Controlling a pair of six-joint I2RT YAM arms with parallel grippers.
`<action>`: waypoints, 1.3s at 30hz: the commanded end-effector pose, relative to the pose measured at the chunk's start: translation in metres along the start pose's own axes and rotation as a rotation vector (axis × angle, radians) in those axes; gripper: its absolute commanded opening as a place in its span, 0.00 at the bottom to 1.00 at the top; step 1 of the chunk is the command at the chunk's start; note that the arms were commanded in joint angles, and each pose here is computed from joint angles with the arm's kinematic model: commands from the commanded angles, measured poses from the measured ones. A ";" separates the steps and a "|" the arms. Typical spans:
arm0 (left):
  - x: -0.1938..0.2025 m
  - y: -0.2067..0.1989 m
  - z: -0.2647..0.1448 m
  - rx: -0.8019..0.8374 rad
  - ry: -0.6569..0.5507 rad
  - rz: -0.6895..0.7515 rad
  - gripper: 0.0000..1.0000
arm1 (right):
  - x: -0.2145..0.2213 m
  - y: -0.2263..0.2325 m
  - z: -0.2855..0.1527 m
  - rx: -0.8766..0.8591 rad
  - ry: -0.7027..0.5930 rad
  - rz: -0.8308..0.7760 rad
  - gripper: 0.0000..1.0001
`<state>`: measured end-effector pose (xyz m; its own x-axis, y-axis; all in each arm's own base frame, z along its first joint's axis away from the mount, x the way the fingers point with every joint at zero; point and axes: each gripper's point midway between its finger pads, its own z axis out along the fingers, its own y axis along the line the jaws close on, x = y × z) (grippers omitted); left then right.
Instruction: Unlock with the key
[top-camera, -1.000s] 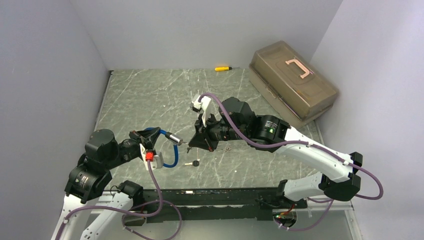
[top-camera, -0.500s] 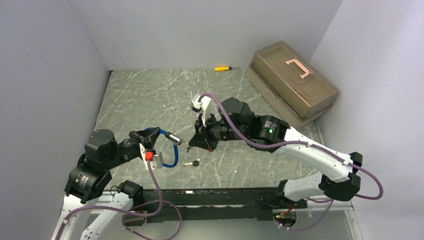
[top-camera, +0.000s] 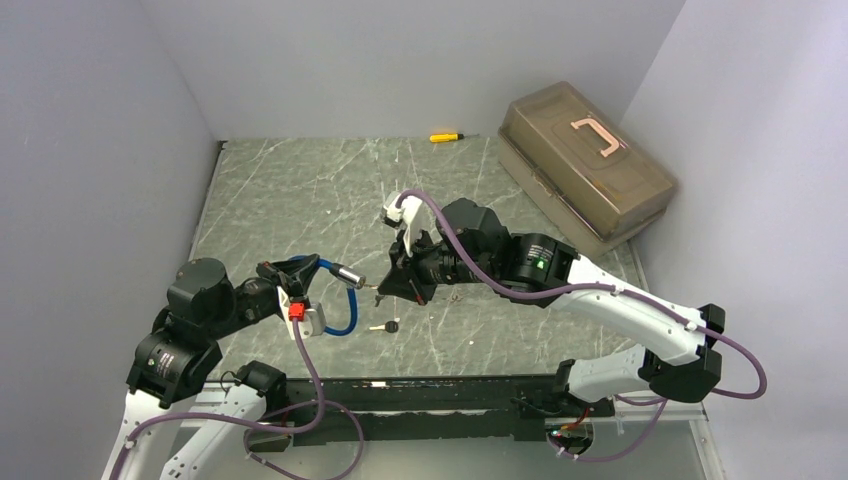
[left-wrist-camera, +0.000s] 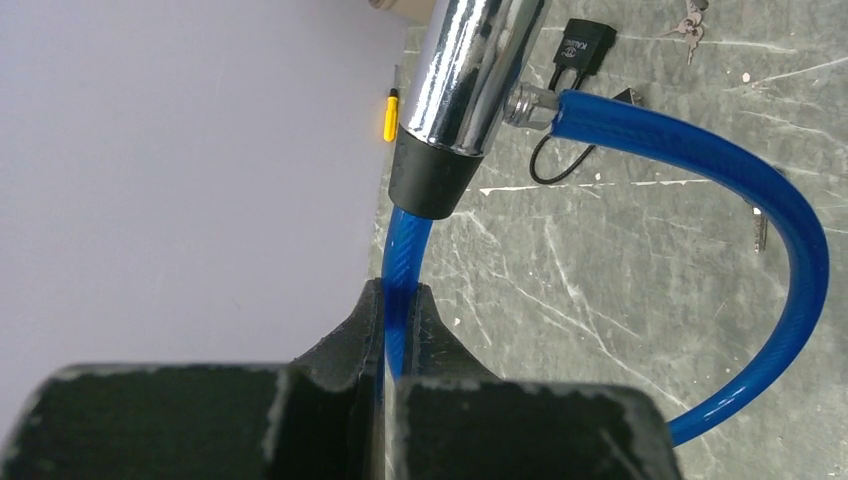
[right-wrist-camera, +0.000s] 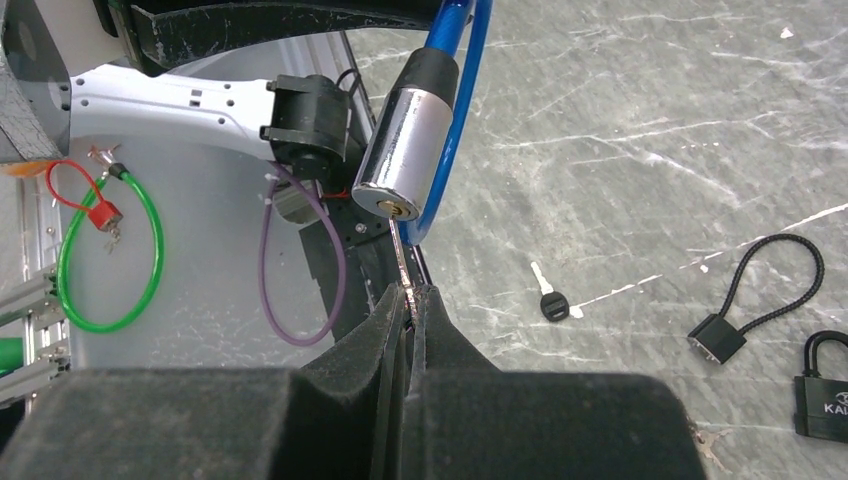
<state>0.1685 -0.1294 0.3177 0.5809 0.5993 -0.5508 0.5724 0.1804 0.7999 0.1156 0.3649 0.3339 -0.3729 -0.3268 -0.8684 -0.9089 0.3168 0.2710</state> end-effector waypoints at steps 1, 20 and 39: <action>-0.024 0.018 -0.006 -0.040 -0.080 0.049 0.00 | -0.022 0.002 -0.010 0.012 -0.100 -0.003 0.00; -0.022 0.017 -0.007 -0.048 -0.069 0.043 0.00 | -0.016 0.011 -0.014 -0.038 -0.087 -0.005 0.00; -0.021 0.017 -0.007 -0.047 -0.065 0.039 0.00 | -0.021 0.014 -0.014 -0.059 -0.104 -0.019 0.00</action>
<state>0.1660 -0.1306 0.3149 0.5802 0.5940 -0.5572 0.5848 0.1724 0.7927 0.1089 0.3621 0.3348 -0.3689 -0.3122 -0.8755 -0.9150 0.2876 0.2830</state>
